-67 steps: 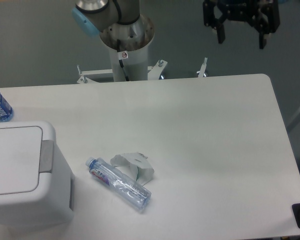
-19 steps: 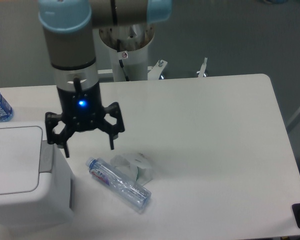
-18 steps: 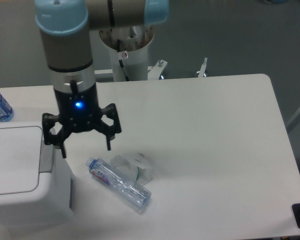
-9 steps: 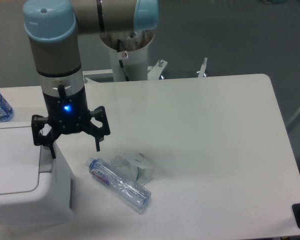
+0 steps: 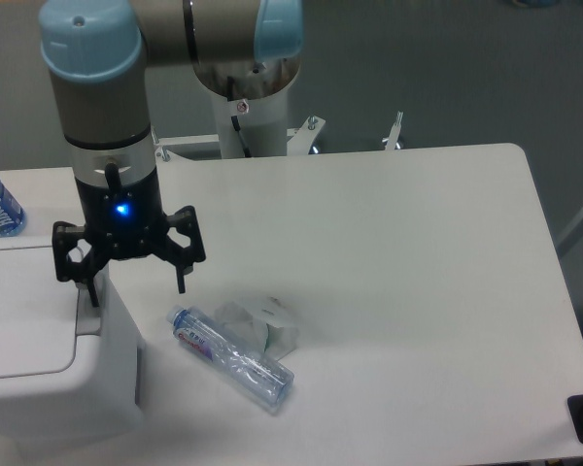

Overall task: Open the trash can
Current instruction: 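Lower the gripper onto the lid edge and push it open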

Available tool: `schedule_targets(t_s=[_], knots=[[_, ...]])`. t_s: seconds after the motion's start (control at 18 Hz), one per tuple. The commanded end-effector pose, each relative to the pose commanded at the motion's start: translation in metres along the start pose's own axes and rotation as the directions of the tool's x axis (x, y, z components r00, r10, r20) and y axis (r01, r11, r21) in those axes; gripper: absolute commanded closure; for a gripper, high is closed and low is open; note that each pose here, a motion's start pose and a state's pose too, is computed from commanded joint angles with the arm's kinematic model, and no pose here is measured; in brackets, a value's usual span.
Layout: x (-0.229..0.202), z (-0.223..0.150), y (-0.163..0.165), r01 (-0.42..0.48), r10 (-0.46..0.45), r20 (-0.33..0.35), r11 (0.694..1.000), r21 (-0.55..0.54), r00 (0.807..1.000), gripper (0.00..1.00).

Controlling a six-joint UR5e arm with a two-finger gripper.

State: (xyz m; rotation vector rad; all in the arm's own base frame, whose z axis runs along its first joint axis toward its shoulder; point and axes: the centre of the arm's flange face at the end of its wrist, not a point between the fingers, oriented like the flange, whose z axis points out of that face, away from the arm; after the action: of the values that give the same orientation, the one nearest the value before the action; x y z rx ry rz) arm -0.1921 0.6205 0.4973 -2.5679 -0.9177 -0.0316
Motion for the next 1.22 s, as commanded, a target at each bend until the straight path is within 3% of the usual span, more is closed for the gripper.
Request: schedule_targets(t_s=[1.22], knots=[[-0.0036, 0.0034, 0.0005, 0.008, -0.008, -0.013, 1.000, -0.009, 1.000, 0.00]])
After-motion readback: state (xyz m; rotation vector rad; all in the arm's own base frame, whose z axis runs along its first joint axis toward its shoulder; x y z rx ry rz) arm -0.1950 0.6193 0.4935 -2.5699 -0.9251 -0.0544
